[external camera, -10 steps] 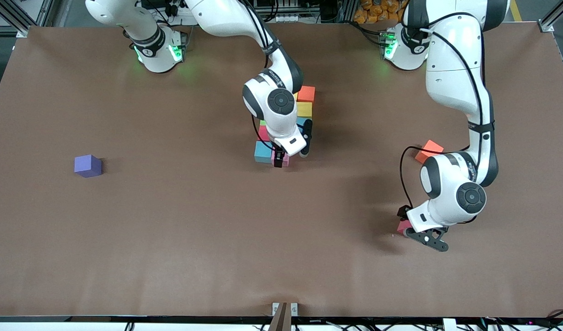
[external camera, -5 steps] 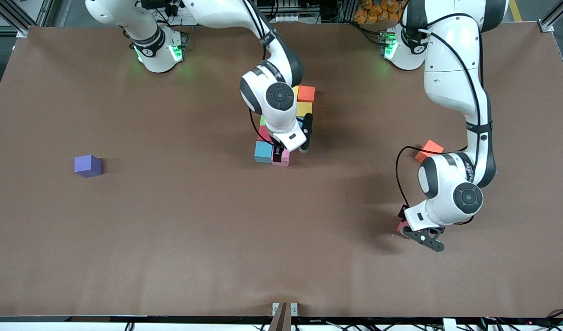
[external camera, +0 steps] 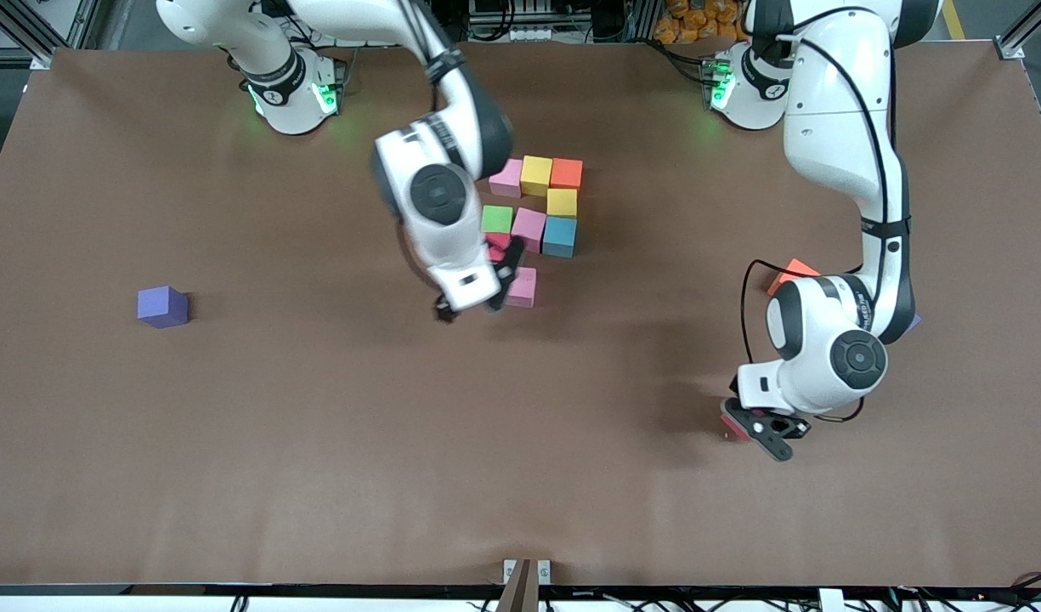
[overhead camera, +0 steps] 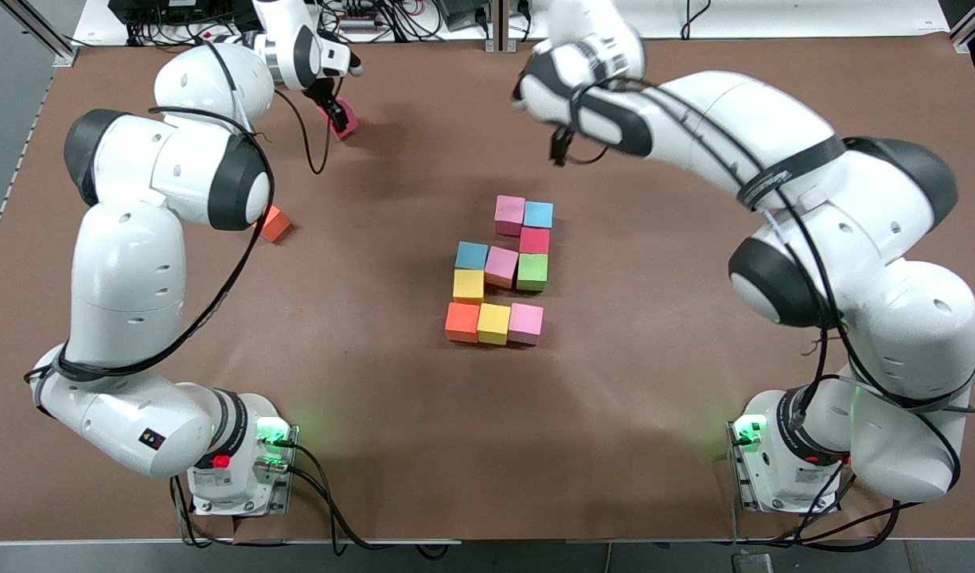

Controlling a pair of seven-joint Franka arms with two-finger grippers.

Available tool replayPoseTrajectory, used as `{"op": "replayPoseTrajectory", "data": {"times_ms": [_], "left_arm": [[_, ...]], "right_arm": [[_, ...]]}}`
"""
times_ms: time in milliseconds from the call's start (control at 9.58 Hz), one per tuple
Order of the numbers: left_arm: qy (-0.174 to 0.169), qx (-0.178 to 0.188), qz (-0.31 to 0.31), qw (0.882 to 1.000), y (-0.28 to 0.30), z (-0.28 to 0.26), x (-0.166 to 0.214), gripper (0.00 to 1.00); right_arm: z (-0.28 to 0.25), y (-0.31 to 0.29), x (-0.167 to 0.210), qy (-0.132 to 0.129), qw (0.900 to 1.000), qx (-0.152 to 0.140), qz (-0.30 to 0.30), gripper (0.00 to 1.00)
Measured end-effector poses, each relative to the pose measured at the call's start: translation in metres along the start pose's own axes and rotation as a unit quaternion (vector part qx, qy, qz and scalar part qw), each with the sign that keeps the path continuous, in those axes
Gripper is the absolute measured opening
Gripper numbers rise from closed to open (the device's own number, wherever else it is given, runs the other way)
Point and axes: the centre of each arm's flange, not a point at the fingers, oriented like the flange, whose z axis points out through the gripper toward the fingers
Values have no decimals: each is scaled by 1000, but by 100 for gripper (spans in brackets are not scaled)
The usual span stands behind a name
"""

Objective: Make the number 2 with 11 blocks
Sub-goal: 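Lift the red cube with the left gripper while the right gripper withdraws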

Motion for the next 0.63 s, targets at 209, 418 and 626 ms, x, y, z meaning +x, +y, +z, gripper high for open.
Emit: {"op": "replayPoseTrajectory", "data": {"times_ms": [209,418,626], "left_arm": [[-8,-11,42,999,42,-6,16,62],[-15,-13,72,997,97,-14,39,62],[-19,-28,90,995,154,-16,54,62]], "right_arm": [[-17,66,-55,1,998,16,63,100],[-26,140,-126,11,993,24,119,100],[-30,205,-205,23,985,25,168,100]]}}
